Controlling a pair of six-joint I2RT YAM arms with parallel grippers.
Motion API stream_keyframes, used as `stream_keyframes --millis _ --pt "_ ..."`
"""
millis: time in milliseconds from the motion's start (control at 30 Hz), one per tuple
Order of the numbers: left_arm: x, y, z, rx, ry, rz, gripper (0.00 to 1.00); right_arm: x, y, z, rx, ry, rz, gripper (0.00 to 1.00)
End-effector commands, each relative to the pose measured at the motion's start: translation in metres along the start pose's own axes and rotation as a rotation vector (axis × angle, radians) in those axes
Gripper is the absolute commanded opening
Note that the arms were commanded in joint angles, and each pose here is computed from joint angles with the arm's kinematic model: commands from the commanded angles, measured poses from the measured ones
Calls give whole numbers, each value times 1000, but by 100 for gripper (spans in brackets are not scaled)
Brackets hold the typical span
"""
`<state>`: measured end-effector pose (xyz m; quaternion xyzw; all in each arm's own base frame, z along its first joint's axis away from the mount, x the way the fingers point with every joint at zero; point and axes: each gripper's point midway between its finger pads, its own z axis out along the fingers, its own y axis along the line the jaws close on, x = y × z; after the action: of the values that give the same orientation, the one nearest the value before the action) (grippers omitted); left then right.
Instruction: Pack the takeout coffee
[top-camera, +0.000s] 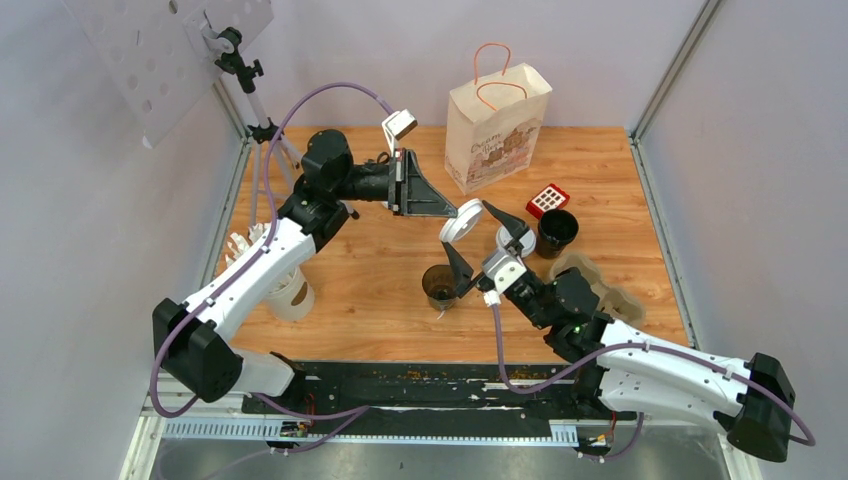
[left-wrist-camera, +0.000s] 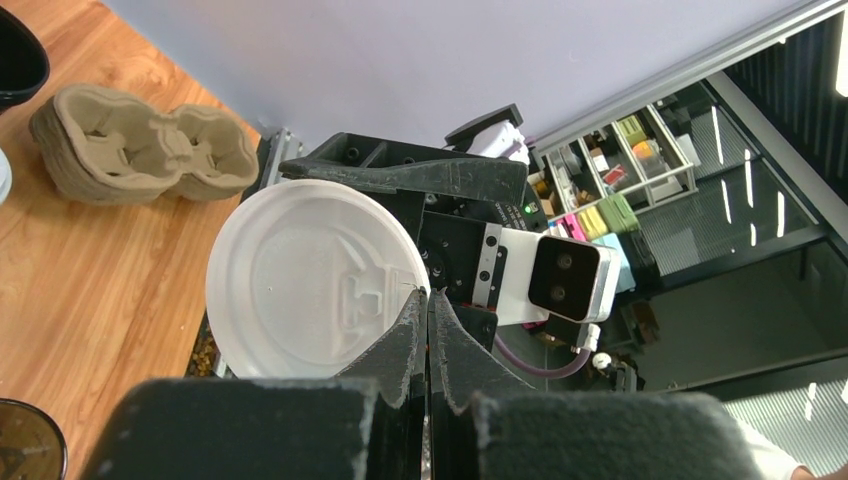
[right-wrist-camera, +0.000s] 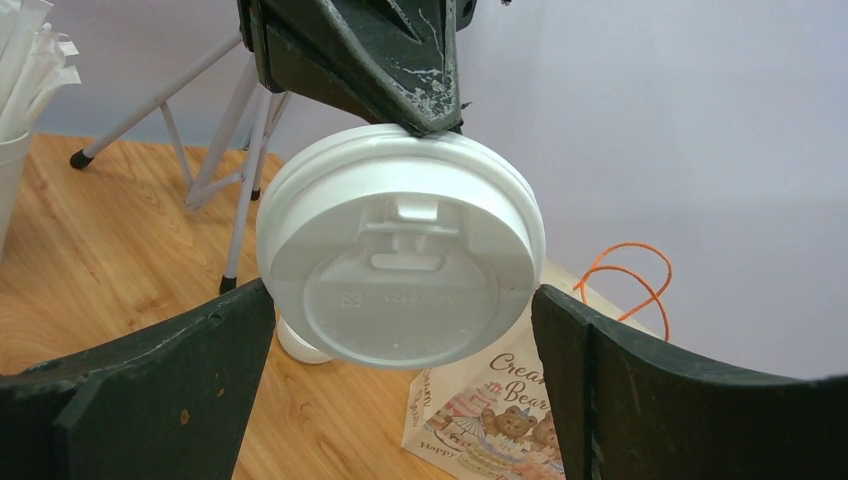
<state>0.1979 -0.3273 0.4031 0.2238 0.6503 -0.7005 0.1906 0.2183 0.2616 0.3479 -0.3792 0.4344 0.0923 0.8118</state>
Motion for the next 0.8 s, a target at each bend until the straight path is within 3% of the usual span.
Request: stream_keyframes --millis 0,433,733,767 --pt "-6 -29 -4 41 -25 76 0 -20 -20 6 66 -55 -9 99" --pt "0 -21 -4 16 -4 69 0 -19 -15 4 40 -55 -19 83" --pt "-1 -17 -4 -4 3 71 0 -14 -10 3 -3 -21 -58 81" --pt "-2 -15 -4 -15 2 76 5 -10 -7 3 -18 -5 -58 81"
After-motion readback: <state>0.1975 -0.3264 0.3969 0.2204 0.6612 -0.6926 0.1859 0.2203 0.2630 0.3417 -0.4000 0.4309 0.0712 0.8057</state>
